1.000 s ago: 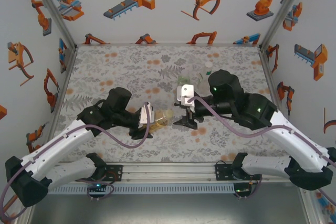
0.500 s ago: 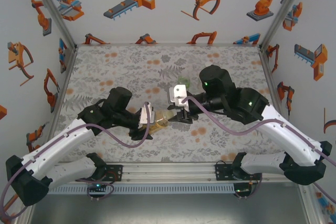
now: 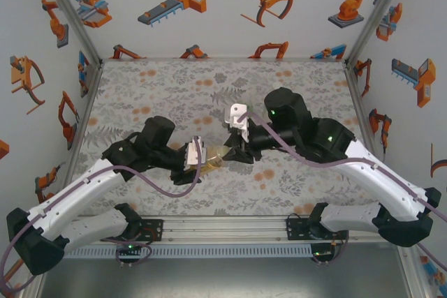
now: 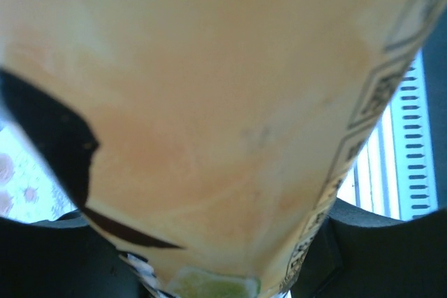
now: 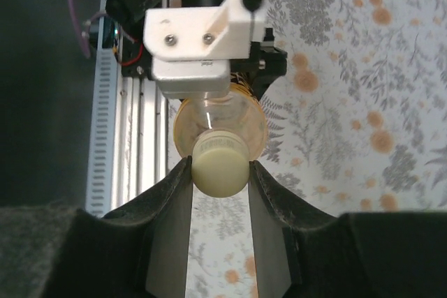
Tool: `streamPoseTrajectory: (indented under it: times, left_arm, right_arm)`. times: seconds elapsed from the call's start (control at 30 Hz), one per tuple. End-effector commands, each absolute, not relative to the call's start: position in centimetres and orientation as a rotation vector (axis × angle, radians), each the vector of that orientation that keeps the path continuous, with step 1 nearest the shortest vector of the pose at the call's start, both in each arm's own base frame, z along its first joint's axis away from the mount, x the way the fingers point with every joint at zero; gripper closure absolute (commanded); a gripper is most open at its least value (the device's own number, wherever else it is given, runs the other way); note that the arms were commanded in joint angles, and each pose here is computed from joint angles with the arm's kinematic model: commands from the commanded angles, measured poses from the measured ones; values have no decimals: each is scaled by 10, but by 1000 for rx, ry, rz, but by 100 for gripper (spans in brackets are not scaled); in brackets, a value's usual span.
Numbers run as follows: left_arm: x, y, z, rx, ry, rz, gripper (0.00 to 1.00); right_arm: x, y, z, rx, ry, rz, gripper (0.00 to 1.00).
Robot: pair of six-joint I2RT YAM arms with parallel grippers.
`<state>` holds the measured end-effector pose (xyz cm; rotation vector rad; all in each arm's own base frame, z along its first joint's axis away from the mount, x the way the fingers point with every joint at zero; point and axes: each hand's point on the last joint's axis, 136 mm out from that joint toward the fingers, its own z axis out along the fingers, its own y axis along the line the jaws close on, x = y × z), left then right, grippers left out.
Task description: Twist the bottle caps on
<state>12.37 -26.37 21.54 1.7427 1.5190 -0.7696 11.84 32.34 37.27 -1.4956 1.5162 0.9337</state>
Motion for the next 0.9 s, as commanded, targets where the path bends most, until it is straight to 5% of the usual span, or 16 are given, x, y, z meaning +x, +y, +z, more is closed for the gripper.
streamPoseTrajectory:
  times: [0.0,0.37,0.57,0.77,0.87]
  left_arm:
    - [144,-264,230,1651,1516,-656,100]
    - [165,-255,231,1569,1552,-511,100]
    - [167,-254,232,1559,1558,-499,100]
    - [164,-255,231,1571,1550,-519,100]
    - [158,-258,231,1593,1534,-556,100]
  right_arm:
    - [134,332,369,-1191,1755,1081,98]
    - [198,315,332,-113,2249,1211,100]
    - [202,312,324,34,2295,1235,97]
    - [196,308,342,-81,2230,1232,65]
    - [192,302,358,-206,2159,1197,37]
